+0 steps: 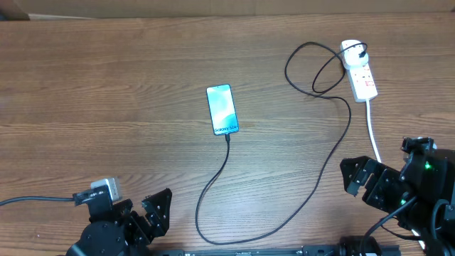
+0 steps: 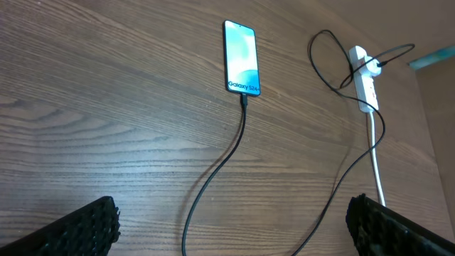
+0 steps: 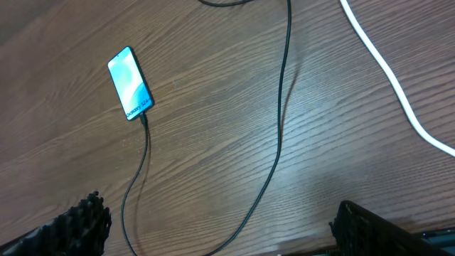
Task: Plug charger to phone and switch on socket
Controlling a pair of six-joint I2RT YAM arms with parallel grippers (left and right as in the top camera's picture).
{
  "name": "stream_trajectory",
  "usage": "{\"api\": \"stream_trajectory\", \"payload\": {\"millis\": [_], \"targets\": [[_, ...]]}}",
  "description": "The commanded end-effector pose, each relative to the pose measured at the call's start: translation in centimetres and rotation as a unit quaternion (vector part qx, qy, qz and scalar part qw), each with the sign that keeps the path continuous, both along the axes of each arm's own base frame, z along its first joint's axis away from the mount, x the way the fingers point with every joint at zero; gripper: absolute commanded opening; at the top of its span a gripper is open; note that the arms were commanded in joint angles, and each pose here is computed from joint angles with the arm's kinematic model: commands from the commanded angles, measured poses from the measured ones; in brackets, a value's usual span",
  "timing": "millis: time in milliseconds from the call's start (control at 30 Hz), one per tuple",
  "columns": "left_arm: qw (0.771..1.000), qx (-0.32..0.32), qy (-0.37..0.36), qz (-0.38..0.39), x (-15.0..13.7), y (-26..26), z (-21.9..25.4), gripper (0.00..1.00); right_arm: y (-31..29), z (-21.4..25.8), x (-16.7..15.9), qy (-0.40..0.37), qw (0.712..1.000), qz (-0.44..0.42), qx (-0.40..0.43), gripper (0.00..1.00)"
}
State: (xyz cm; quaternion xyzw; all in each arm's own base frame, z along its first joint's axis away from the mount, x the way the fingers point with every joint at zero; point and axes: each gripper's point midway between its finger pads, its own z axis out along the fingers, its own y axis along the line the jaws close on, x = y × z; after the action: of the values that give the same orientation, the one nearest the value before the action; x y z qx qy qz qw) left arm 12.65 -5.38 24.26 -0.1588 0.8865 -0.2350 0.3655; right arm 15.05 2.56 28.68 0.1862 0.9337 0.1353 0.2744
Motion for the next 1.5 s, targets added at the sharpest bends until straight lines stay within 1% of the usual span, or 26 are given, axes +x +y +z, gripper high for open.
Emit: {"api": "stream_trajectory", "payload": {"millis": [0, 100, 233, 400, 567, 700, 767, 833, 1133, 1367, 1467], "targets": [[1.000, -0.003, -0.002, 0.009, 0.1, 0.2, -0.1, 1.00, 0.1, -0.2, 0.0, 0.002, 1.000, 0.004, 0.000, 1.00], [1.000, -0.003, -0.002, 0.009, 0.1, 0.2, -0.1, 1.00, -0.7, -0.2, 0.1, 0.001, 1.000, -0.008, -0.019, 1.00], [1.000, -0.003, -0.002, 0.009, 0.1, 0.2, -0.1, 1.00, -0.7, 0.4, 1.1, -0.025, 0.999, 0.003, -0.027, 1.00], [1.000, -0.003, -0.002, 0.009, 0.1, 0.2, -0.1, 1.00, -0.3, 0.6, 3.0, -0.070, 0.996, 0.038, -0.044, 1.00], [1.000, -0.003, -0.002, 0.009, 0.1, 0.2, -0.1, 0.99, -0.1, -0.8, 4.3, -0.131, 0.989, 0.052, -0.053, 1.00], [1.000, -0.003, -0.002, 0.009, 0.1, 0.2, -0.1, 1.00, 0.8, -1.8, 5.5, -0.223, 0.969, 0.083, -0.065, 1.00], [1.000, -0.003, -0.002, 0.009, 0.1, 0.2, -0.1, 0.99, 1.5, -2.0, 5.6, -0.265, 0.955, 0.110, -0.074, 1.00], [1.000, -0.003, -0.002, 0.009, 0.1, 0.2, -0.1, 0.99, 1.8, -2.5, 5.5, -0.296, 0.944, 0.118, -0.078, 1.00], [1.000, -0.003, -0.002, 0.009, 0.1, 0.2, -0.1, 1.00, 1.7, -4.5, 6.4, -0.400, 0.906, 0.105, -0.086, 1.00], [1.000, -0.003, -0.002, 0.009, 0.1, 0.2, -0.1, 0.99, 1.8, -6.5, 7.1, -0.459, 0.877, 0.103, -0.097, 1.00], [1.000, -0.003, -0.002, 0.009, 0.1, 0.2, -0.1, 1.00, 1.8, -6.8, 7.4, -0.473, 0.869, 0.101, -0.099, 1.00]]}}
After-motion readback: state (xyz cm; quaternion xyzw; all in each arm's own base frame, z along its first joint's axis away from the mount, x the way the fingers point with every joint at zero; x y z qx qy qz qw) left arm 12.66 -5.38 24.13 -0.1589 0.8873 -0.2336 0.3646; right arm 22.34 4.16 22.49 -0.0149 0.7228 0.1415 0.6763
